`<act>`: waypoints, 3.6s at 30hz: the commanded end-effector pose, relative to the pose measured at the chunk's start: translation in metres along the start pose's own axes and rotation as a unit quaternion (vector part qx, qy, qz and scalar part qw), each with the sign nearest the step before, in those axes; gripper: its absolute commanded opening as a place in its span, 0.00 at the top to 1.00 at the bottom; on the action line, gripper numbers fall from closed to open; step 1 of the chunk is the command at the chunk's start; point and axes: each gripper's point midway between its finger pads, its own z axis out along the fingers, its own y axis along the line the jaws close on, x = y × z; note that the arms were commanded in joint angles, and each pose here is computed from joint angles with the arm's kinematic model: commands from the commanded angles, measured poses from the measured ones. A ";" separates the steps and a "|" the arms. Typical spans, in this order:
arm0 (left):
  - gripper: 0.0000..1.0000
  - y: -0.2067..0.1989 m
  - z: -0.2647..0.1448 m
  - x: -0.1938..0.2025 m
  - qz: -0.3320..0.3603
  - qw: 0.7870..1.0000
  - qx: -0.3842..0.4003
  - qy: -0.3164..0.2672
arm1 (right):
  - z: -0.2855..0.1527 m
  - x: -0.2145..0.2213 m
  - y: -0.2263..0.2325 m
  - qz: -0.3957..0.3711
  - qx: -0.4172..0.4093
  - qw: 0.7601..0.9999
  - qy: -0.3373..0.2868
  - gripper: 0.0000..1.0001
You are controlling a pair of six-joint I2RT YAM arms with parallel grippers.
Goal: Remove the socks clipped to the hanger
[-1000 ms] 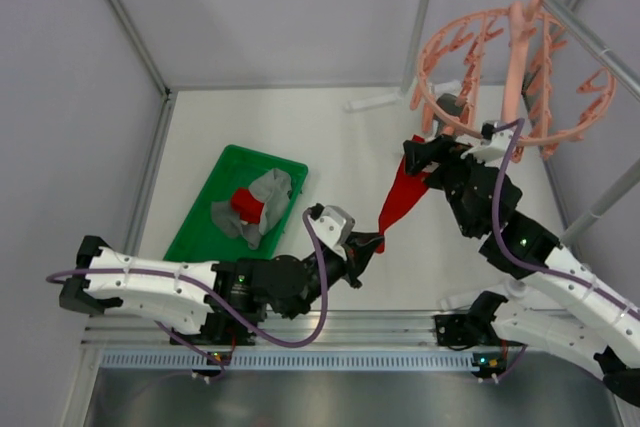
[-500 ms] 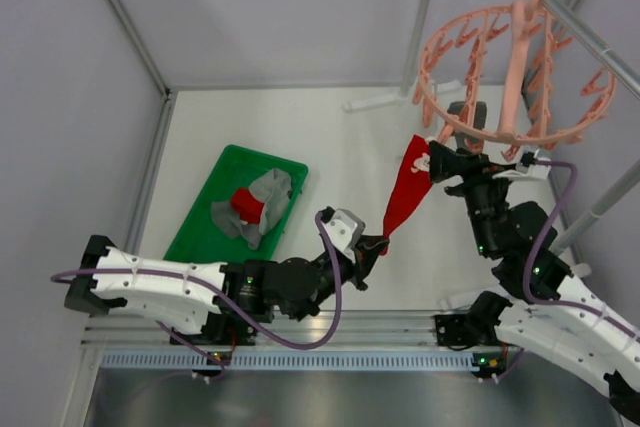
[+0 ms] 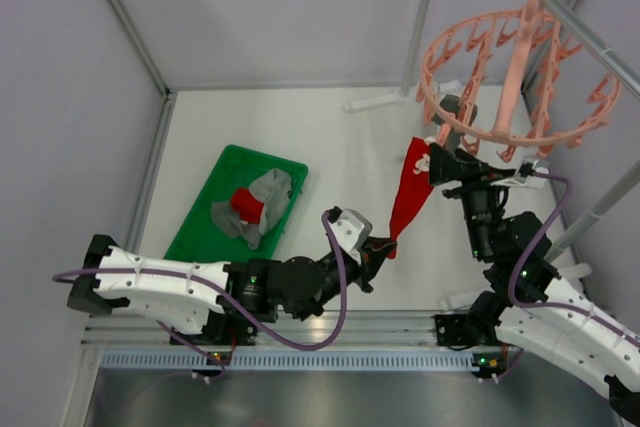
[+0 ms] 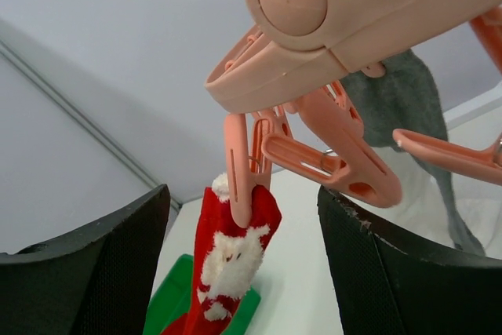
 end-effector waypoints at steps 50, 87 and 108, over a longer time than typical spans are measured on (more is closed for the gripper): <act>1.00 0.008 -0.009 -0.010 -0.023 1.000 -0.007 -0.014 | 0.039 -0.029 0.016 0.114 -0.071 0.989 -0.058 1.00; 1.00 0.010 -0.013 -0.011 -0.035 0.999 0.002 -0.013 | 0.053 -0.028 0.031 0.103 -0.100 0.989 -0.038 1.00; 1.00 0.011 -0.006 -0.004 -0.017 1.000 -0.012 -0.008 | 0.041 -0.014 0.005 0.076 -0.011 0.996 0.042 0.08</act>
